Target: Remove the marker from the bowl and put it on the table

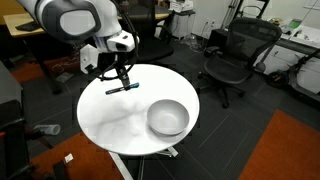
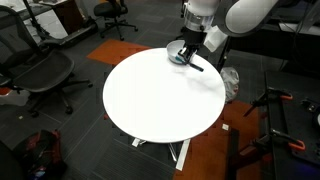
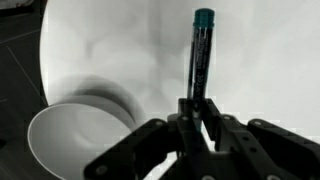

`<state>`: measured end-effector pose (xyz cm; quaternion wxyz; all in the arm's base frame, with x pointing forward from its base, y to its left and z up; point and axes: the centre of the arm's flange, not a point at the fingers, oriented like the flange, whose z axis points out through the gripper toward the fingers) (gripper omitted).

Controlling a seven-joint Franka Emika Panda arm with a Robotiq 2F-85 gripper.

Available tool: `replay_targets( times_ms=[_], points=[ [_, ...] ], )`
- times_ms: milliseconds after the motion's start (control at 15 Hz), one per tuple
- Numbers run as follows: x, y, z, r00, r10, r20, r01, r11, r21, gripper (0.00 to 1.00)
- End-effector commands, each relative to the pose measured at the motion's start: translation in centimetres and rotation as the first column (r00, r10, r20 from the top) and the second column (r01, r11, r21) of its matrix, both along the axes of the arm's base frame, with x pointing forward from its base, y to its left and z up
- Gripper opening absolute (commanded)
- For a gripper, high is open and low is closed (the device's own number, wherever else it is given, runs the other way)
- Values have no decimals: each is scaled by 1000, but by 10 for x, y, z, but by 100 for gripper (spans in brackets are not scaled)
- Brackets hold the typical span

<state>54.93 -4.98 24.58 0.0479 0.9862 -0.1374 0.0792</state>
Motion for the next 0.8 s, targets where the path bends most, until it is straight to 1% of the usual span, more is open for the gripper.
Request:
replay_targets(
  times_ms=[0, 267, 467, 733],
  points=[
    [2, -5, -27, 999, -38, -16, 38, 999, 0, 5],
    [1, -14, -54, 997, -60, -40, 60, 998, 2, 5],
    [2, -24, -68, 997, -69, -26, 69, 998, 3, 5],
    [4, -33, -77, 997, -78, -7, 78, 997, 0, 5]
  ],
)
